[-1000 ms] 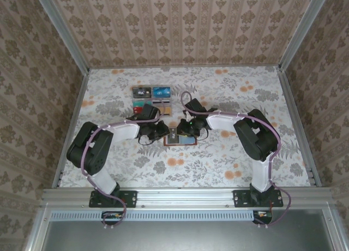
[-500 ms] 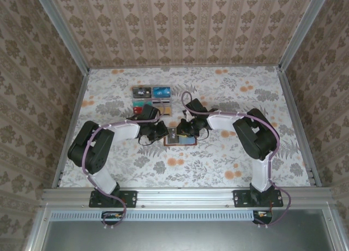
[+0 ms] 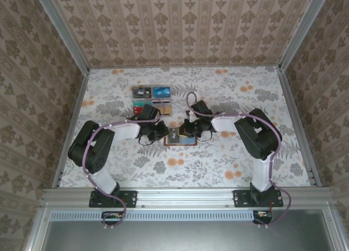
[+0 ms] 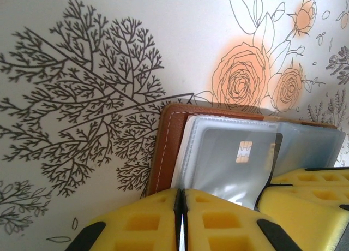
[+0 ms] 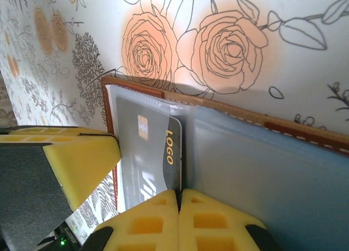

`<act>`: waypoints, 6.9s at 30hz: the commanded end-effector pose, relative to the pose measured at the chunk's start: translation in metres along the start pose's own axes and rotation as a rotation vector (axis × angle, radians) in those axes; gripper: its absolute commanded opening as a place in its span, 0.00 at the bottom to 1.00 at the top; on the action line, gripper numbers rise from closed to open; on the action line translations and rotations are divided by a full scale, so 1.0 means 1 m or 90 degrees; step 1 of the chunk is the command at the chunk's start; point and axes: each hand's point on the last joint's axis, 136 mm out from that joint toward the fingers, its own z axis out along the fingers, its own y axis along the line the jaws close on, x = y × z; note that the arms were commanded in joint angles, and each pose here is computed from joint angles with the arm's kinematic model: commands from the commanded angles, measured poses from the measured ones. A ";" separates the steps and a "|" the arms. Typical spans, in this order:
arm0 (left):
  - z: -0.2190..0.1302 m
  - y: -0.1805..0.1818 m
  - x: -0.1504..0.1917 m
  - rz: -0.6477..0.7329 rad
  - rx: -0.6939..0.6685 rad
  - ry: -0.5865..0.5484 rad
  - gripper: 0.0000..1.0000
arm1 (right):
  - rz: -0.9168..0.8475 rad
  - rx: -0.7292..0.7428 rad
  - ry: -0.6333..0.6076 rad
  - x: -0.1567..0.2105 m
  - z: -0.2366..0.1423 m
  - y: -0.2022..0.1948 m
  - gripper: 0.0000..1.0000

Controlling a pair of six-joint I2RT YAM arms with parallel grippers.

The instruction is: Take the credit cards out of the card holder

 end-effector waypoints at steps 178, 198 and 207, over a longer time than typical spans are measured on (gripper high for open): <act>-0.115 -0.008 -0.218 1.207 -0.214 0.223 0.00 | -0.062 -0.017 -0.161 -0.022 -0.139 0.019 1.00; -0.115 -0.011 -0.229 1.180 -0.241 0.181 0.26 | -0.061 -0.015 -0.162 -0.022 -0.139 0.018 1.00; -0.161 -0.062 -0.244 1.130 -0.253 -0.051 0.30 | -0.072 0.021 -0.162 -0.021 -0.137 0.012 1.00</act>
